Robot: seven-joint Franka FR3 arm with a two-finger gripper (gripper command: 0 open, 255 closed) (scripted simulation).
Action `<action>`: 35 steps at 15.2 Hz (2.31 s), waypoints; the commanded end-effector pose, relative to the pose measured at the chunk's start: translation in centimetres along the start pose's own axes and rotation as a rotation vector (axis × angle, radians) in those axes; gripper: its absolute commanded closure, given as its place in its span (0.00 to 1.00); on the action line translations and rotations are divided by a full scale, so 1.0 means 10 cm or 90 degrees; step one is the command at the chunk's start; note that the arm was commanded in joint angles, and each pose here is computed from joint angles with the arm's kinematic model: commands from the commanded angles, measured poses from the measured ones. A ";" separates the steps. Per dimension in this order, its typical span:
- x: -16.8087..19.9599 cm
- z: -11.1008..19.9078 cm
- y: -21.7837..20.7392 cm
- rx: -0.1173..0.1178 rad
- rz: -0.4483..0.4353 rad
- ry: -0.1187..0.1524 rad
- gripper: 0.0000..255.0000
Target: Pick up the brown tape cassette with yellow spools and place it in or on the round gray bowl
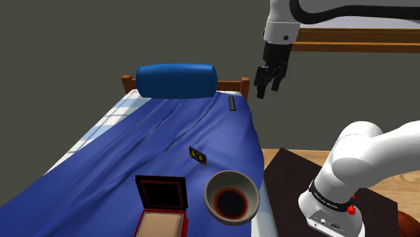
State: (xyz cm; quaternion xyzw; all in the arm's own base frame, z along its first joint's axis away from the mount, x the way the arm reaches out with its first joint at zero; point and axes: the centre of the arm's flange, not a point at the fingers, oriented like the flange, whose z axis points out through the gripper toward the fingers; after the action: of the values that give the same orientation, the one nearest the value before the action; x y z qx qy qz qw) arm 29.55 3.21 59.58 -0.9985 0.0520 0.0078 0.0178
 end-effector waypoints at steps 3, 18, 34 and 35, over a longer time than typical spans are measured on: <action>0.13 0.19 -0.14 -0.002 -0.007 0.000 0.00; 1.02 1.59 -1.23 -0.014 -0.062 0.004 0.00; 1.55 2.80 -1.94 -0.021 -0.096 0.006 0.00; 1.55 2.86 -1.94 -0.021 -0.096 0.006 0.00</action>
State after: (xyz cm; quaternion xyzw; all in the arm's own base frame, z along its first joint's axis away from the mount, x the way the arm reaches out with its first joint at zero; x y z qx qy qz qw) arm 46.54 21.94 31.99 -0.9997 -0.0233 0.0026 0.0012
